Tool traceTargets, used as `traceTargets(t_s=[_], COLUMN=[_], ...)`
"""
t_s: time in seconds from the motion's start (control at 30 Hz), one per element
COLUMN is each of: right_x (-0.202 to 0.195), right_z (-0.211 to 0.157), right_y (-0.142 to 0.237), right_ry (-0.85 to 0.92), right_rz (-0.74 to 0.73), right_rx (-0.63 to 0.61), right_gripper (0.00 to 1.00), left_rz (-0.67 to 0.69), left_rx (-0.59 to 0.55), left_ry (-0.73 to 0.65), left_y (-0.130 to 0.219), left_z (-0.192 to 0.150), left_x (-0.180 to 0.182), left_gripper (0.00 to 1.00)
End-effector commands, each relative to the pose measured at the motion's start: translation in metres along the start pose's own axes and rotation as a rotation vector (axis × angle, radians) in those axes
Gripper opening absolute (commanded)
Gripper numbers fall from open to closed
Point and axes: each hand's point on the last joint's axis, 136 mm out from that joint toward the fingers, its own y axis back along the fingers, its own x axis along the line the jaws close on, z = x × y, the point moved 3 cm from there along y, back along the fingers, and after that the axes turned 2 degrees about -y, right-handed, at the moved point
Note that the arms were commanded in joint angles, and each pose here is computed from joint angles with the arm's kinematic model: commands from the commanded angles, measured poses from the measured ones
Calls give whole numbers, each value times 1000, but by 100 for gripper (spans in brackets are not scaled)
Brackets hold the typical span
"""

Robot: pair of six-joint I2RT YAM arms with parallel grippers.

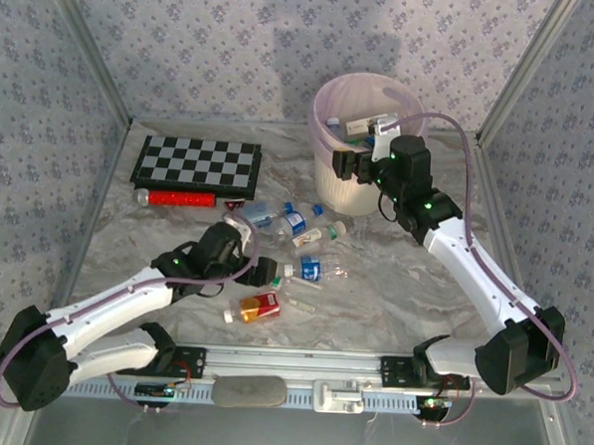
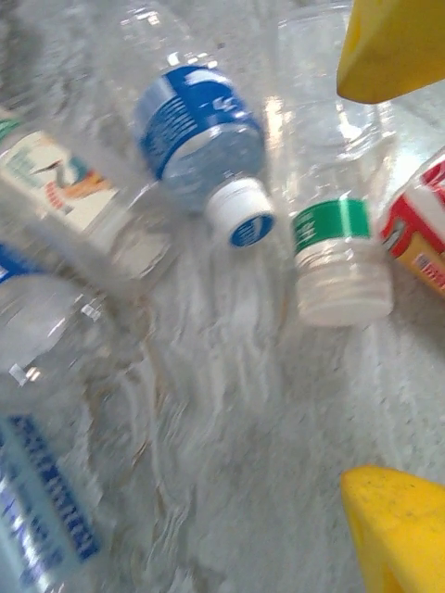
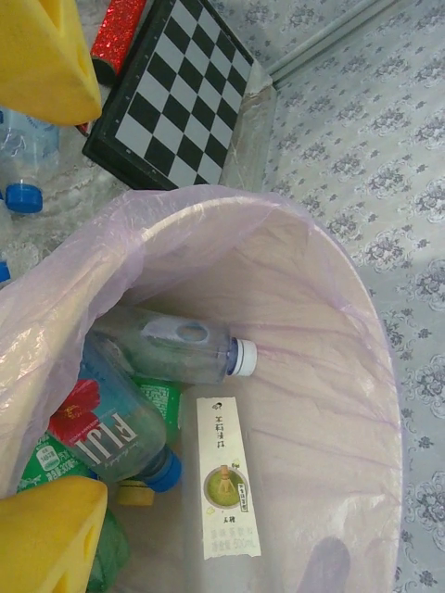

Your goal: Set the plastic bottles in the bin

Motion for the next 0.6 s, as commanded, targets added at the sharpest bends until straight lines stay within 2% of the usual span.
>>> traceTargets(t_s=[0.0, 0.13, 0.27, 0.57], right_x=[-12, -8, 2, 13], right_z=[-43, -36, 2, 41], right_y=[-7, -8, 2, 29], right_ry=[-52, -43, -22, -6], right_rz=[-53, -23, 20, 73], right_rx=[153, 139, 63, -48], right_gripper=[99, 99, 99, 99], left_rz=[58, 64, 63, 95], left_rx=[70, 134, 190, 211], left_ry=[-80, -122, -182, -210], left_y=[4, 5, 5, 3], left_z=[-26, -47, -64, -79], left_x=[4, 0, -9, -5], left_gripper=[100, 100, 100, 100])
